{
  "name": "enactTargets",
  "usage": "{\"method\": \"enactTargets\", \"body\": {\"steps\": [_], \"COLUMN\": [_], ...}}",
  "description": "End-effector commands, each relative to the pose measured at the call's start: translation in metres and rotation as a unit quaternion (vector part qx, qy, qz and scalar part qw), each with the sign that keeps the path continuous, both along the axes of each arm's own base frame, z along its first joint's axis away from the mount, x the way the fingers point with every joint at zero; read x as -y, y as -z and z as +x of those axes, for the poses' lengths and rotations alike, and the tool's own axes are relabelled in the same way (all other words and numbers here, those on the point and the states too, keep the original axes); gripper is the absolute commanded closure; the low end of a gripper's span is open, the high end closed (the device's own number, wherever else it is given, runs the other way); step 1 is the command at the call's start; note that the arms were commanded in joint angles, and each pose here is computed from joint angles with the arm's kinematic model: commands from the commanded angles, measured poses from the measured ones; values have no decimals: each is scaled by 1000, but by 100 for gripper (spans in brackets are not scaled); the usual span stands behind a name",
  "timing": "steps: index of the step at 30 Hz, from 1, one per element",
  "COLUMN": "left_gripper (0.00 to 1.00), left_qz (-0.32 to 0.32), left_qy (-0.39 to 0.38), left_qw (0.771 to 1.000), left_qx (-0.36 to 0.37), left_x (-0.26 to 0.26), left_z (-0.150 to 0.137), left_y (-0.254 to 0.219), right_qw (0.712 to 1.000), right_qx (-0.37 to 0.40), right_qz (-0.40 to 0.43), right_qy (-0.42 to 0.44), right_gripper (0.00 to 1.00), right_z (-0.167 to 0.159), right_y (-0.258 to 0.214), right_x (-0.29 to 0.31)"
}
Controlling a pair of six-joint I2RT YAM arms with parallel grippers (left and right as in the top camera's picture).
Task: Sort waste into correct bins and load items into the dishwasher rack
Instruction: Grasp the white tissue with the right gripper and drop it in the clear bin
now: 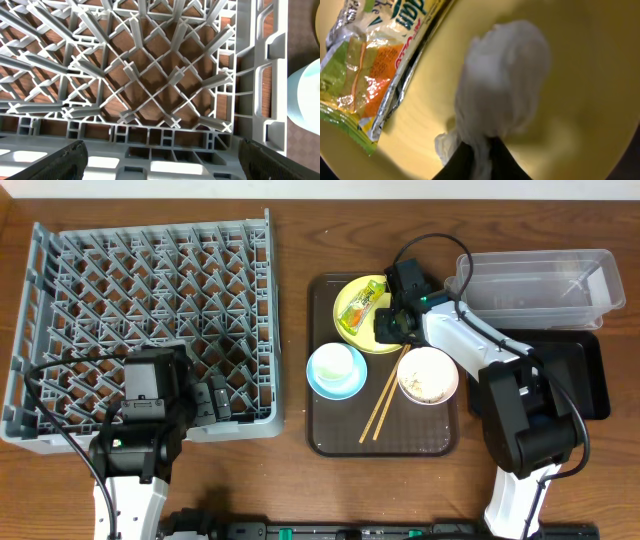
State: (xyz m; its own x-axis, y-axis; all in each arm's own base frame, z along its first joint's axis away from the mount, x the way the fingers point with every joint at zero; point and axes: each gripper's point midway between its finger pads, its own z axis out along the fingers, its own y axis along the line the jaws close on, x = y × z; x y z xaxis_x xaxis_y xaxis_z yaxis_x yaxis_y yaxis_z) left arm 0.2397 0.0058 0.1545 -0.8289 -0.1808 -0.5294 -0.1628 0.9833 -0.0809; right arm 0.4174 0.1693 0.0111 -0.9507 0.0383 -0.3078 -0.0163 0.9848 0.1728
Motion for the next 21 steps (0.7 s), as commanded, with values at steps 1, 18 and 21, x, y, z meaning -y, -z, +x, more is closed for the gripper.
{"method": "enactTargets", "body": {"steps": [1,18,21], "left_gripper": [3,3,3], "left_qz": [6,6,6], "left_qy": [3,3,3], "left_qw": [1000,1000,1000], "left_qx": [10,16,17], "left_x": [-1,-1,-1], "left_z": [3,5,6], "left_y": [-8,-10,-10], "right_qw": [1000,945,940], "right_qx": [19,226,210], "right_qz": [1,-46,-47], "right_qy": [11,230,264], "right_gripper": [99,92,81], "right_z": [8,46,48], "right_y": [-13,-181,-168], "right_x": [-1,158,187]}}
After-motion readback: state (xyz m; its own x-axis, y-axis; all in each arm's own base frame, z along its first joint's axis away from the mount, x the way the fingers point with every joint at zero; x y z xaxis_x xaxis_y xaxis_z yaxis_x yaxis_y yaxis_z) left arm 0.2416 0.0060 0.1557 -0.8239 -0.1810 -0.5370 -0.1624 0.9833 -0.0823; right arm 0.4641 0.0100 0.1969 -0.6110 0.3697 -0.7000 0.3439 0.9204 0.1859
